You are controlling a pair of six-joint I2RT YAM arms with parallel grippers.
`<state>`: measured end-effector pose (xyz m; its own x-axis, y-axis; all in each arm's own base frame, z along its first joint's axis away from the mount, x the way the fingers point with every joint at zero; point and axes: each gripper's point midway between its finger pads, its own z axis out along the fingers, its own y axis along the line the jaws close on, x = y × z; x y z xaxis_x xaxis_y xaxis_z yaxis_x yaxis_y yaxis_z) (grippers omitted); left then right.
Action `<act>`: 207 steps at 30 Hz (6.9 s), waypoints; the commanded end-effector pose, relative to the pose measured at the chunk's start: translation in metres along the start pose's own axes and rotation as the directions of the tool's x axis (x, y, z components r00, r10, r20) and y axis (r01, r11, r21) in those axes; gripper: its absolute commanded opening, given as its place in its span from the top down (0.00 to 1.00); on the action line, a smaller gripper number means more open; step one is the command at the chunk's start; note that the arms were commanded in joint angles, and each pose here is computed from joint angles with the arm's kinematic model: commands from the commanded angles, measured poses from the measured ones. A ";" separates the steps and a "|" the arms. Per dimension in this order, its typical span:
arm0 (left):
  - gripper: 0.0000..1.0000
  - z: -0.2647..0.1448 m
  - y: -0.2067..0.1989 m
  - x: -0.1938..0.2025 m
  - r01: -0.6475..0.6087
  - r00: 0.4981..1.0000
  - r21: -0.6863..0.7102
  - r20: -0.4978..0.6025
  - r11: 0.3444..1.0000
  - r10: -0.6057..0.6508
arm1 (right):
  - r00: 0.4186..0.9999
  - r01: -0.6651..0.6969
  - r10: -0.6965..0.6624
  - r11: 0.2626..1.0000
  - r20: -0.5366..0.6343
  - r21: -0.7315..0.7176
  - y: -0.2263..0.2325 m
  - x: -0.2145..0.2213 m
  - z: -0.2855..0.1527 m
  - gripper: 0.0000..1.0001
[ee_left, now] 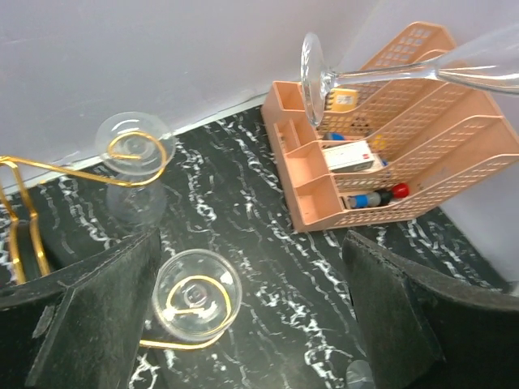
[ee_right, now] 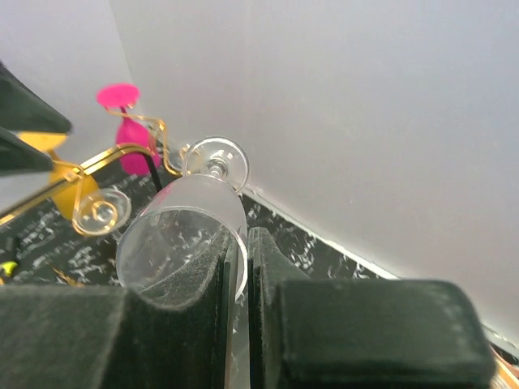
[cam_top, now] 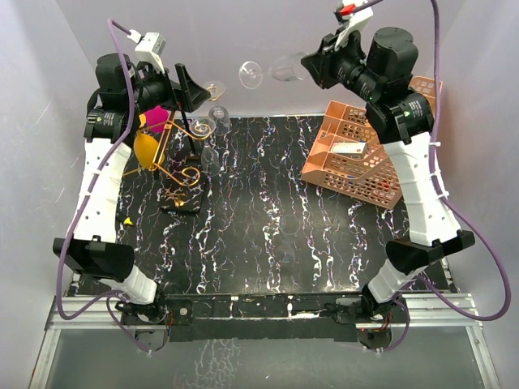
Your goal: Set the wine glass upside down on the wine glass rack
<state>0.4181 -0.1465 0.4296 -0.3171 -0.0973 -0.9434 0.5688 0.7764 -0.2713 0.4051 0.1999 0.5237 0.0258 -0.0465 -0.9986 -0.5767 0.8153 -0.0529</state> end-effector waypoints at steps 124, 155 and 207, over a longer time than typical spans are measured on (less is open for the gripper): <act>1.00 -0.218 0.178 0.065 -0.878 0.407 -0.175 -0.762 0.445 0.504 | 0.954 0.100 -0.202 0.913 -0.223 -0.397 0.051 0.116 -0.024 0.22; 1.00 -0.156 0.130 0.072 -0.904 0.251 0.100 -0.664 0.417 0.704 | 0.949 0.109 -0.209 0.919 -0.235 -0.378 0.047 0.121 -0.023 0.20; 1.00 -0.204 0.108 0.076 -0.920 0.205 0.088 -0.723 0.382 0.659 | 0.945 0.117 -0.216 0.924 -0.244 -0.363 0.044 0.130 -0.026 0.18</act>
<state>0.3159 0.0533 0.3535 -0.2342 0.9390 -0.2519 0.6130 0.3437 0.7114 0.3650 0.2152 0.3653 -0.1417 -0.3865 -0.9114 -0.8365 0.5391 -0.0985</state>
